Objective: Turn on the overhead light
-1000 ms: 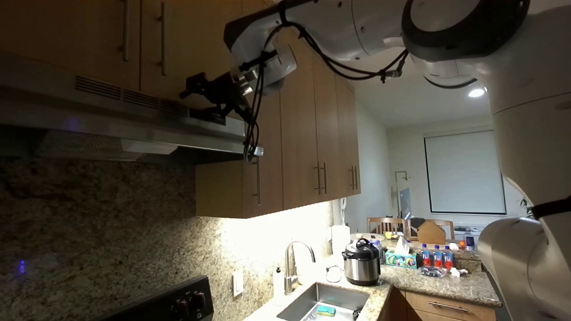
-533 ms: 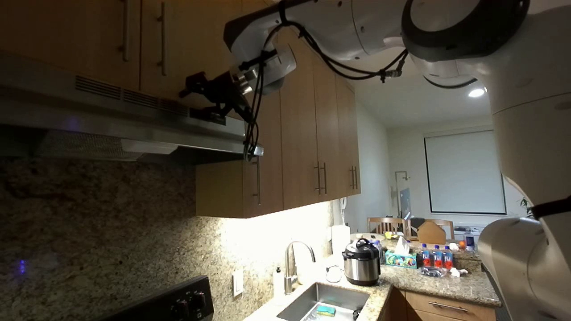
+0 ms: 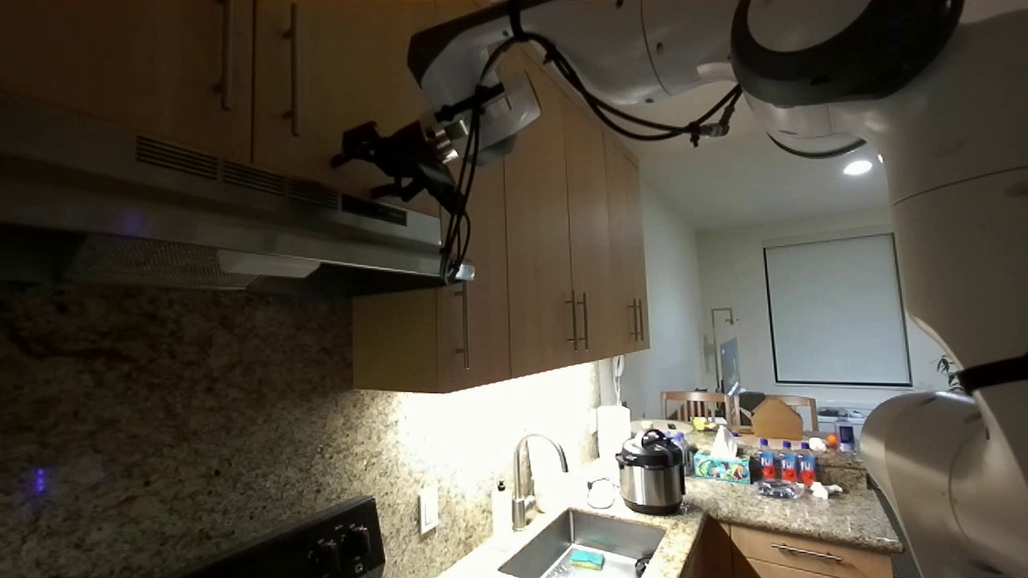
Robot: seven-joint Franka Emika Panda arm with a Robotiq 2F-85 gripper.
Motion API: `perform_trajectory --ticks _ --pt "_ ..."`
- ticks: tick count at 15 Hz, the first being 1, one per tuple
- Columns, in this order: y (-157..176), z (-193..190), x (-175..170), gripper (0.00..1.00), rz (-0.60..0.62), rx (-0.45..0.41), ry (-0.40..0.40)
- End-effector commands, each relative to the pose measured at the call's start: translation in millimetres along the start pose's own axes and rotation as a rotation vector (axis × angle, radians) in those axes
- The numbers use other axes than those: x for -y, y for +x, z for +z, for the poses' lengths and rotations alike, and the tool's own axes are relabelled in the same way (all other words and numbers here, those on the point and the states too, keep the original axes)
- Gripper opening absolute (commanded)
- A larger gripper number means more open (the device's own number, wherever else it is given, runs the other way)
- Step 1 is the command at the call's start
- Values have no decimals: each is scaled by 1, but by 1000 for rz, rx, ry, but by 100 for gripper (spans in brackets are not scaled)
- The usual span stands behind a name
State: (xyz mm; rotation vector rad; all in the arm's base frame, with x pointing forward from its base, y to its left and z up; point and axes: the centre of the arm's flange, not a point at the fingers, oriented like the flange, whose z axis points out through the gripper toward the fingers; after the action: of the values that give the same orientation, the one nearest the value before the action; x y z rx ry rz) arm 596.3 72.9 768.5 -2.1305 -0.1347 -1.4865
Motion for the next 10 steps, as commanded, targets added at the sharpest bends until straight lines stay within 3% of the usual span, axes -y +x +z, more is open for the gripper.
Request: perform_trajectory --ticks 1,10 --pt "-6 -17 -1 100 -5 -18 -37" --pt "-20 -13 -14 100 24 -3 -69"
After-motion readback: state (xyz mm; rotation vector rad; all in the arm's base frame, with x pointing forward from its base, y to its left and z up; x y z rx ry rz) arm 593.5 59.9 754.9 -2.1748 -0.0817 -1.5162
